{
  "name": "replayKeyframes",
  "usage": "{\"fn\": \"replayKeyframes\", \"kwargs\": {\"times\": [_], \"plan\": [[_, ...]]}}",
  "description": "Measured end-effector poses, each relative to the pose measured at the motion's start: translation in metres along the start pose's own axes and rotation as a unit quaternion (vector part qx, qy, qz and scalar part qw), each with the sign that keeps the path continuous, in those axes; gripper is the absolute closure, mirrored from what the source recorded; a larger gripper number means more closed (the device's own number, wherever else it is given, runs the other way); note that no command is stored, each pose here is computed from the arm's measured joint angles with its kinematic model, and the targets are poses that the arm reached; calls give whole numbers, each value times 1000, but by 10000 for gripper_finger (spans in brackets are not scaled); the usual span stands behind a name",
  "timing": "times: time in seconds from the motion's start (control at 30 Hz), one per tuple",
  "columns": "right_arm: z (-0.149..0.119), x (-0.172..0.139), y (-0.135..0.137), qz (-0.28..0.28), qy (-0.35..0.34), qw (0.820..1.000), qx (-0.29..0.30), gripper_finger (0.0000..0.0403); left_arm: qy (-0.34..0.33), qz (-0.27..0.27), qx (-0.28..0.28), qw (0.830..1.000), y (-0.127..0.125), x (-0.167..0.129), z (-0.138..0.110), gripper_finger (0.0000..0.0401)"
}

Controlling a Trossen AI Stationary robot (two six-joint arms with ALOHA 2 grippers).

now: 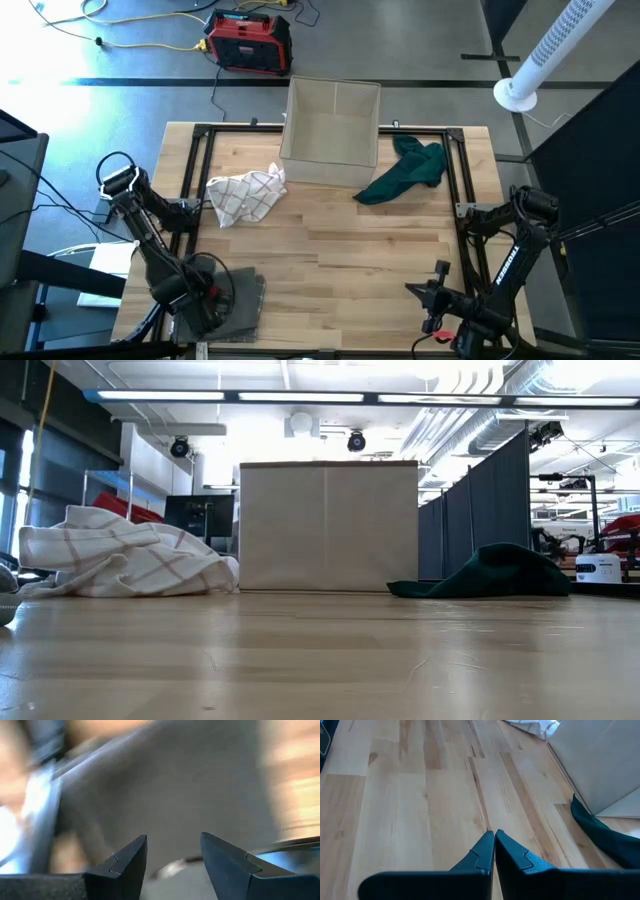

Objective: Fold towel
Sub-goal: Stack the folded dark grey towel on top of the grey checkered towel

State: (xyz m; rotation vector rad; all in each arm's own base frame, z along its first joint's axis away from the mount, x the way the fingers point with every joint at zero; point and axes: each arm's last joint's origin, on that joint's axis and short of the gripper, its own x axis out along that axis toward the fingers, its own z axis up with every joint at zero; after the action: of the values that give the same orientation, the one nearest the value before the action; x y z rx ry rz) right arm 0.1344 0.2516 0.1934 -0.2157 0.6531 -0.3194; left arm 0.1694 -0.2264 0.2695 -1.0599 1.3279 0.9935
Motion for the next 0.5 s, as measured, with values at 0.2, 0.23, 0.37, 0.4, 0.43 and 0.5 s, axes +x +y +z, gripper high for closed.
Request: {"fn": "replayKeyframes", "kwargs": {"times": [0.2, 0.23, 0.37, 0.4, 0.43, 0.5], "plan": [[0, 0, 0, 0, 0, 1000, 2, 403, 10, 20, 56, 998, -40, 51, 5, 261], [0, 0, 0, 0, 0, 1000, 2, 403, 18, 31, 68, 997, -47, 63, 5, 269], [0, 0, 0, 1, 3, 1000, 0, 403, 60, 32, 130, 989, -72, 101, 2, 308], [0, 0, 0, 1, 4, 1000, 0, 403, 67, 15, 144, 987, -79, 107, 1, 319], [0, 0, 0, 2, 6, 1000, 0, 403, 75, -8, 159, 984, -85, 112, 0, 332], [-1, 0, 0, 1, 8, 1000, -2, 403, 87, -59, 186, 977, -99, 119, -3, 355]]}}
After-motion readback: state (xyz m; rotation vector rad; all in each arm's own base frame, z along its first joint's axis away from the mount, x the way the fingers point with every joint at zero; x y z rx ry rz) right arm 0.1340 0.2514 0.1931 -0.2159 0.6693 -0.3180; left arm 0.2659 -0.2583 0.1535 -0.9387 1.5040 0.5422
